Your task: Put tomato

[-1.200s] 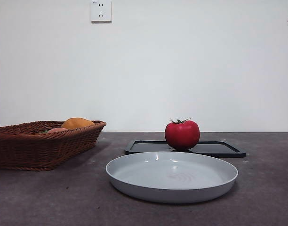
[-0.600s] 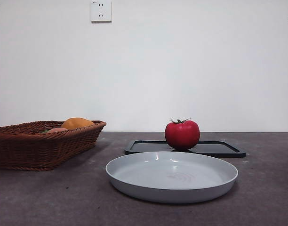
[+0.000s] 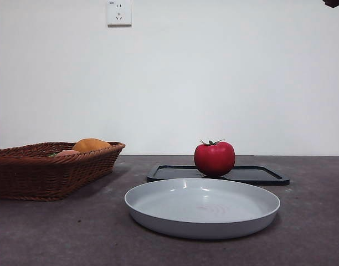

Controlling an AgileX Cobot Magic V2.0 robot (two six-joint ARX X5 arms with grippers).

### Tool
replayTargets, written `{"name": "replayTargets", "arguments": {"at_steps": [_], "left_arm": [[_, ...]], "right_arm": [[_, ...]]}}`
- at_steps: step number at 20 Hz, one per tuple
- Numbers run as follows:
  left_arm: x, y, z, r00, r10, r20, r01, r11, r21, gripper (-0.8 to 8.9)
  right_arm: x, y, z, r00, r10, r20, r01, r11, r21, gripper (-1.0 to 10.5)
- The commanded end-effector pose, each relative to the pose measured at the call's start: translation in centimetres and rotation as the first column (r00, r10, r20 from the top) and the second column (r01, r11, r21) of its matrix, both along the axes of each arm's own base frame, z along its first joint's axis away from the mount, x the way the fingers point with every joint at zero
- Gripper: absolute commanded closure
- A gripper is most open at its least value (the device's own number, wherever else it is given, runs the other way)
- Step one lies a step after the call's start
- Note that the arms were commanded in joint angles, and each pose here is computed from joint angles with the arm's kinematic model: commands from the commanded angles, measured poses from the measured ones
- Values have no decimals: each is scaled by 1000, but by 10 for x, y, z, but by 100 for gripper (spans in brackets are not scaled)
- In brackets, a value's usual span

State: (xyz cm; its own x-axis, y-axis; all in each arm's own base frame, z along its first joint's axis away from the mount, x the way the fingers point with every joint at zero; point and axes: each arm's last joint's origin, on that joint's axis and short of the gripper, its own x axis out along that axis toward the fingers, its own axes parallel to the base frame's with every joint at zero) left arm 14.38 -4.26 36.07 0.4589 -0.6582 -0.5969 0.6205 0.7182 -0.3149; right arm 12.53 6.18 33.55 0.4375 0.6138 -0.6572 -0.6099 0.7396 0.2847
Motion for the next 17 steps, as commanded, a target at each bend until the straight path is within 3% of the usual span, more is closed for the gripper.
{"name": "replayTargets", "arguments": {"at_steps": [1, 10, 11, 13, 14, 15, 17], "left_arm": [[1, -1, 4, 1000, -8, 20, 8, 1000, -5, 806], [1, -1, 4, 1000, -8, 20, 8, 1000, -5, 806], [1, 0, 4, 999, -14, 31, 14, 1000, 2, 806], [6, 2, 7, 989, -16, 148, 7, 998, 62, 806], [9, 6, 14, 969, 35, 243, -53, 996, 70, 806], [11, 11, 22, 925, 81, 370, -109, 992, 56, 806], [10, 21, 28, 764, 166, 623, -212, 977, -1, 806]], "right_arm": [[2, 2, 2, 1000, 4, 12, -4, 1000, 13, 939], [2, 2, 2, 1000, 4, 12, -4, 1000, 13, 939], [2, 2, 2, 1000, 4, 12, -4, 1000, 13, 939], [2, 2, 2, 1000, 4, 12, -4, 1000, 13, 939], [2, 2, 2, 1000, 4, 13, -4, 1000, 13, 939], [2, 2, 3, 1000, 4, 13, -5, 1000, 13, 939], [2, 2, 2, 1000, 4, 13, -4, 1000, 13, 939]]}}
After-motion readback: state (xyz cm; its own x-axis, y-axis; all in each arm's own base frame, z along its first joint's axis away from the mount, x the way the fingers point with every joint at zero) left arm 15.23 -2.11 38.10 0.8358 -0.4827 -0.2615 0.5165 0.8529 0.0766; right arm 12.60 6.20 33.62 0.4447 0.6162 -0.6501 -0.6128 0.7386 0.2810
